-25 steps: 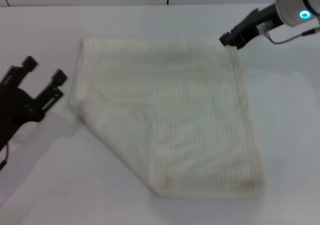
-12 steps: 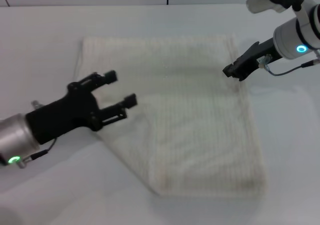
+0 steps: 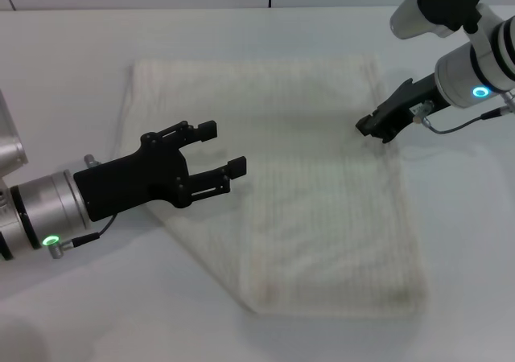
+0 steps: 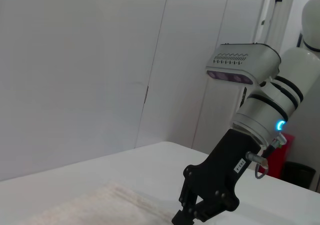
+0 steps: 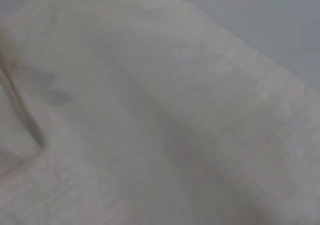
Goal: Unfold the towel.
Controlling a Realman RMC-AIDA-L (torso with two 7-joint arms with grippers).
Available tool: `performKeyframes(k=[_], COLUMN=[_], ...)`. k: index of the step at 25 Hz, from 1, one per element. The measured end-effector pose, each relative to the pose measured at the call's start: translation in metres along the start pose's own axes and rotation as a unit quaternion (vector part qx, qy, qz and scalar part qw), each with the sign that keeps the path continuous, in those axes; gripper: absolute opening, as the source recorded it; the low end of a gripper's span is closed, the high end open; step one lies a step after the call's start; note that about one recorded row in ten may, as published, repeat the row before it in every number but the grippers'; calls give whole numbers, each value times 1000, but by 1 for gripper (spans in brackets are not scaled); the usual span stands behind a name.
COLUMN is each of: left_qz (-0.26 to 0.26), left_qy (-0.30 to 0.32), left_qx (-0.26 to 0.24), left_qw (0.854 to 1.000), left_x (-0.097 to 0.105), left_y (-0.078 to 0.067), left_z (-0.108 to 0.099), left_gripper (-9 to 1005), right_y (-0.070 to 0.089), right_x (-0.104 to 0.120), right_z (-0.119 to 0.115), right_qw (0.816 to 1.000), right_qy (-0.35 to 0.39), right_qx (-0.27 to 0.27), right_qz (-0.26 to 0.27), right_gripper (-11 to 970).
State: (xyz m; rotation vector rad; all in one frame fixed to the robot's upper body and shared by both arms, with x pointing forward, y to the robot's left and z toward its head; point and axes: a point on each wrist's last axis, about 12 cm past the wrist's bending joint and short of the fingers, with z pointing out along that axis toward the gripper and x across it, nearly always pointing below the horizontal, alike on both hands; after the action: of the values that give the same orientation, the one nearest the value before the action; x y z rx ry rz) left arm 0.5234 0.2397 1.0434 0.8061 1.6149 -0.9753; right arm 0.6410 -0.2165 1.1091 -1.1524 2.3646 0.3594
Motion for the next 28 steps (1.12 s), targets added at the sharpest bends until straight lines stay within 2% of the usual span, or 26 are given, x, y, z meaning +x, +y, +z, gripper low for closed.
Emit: performKeyframes(k=[4, 10, 15, 28], left_qz=[-6, -14, -16, -14], left_qy=[6, 35, 51, 67], left_qx=[-2, -41, -59, -69], left_qw=[1000, 998, 997, 995], left_x=[1, 7, 10, 14], left_y=[0, 7, 11, 13], left_z=[9, 25, 27, 28], left_gripper=[805, 804, 802, 799], right_y=[0, 1, 1, -1], right_x=[1, 3, 6, 10], right_z=[1, 2, 2, 2], right_qw=[1000, 1000, 1000, 1000], right_qy=[1, 8, 10, 17], right_qx=[-1, -1, -1, 3], right_qz=[0, 0, 2, 6], right_gripper=[-2, -1, -1, -1])
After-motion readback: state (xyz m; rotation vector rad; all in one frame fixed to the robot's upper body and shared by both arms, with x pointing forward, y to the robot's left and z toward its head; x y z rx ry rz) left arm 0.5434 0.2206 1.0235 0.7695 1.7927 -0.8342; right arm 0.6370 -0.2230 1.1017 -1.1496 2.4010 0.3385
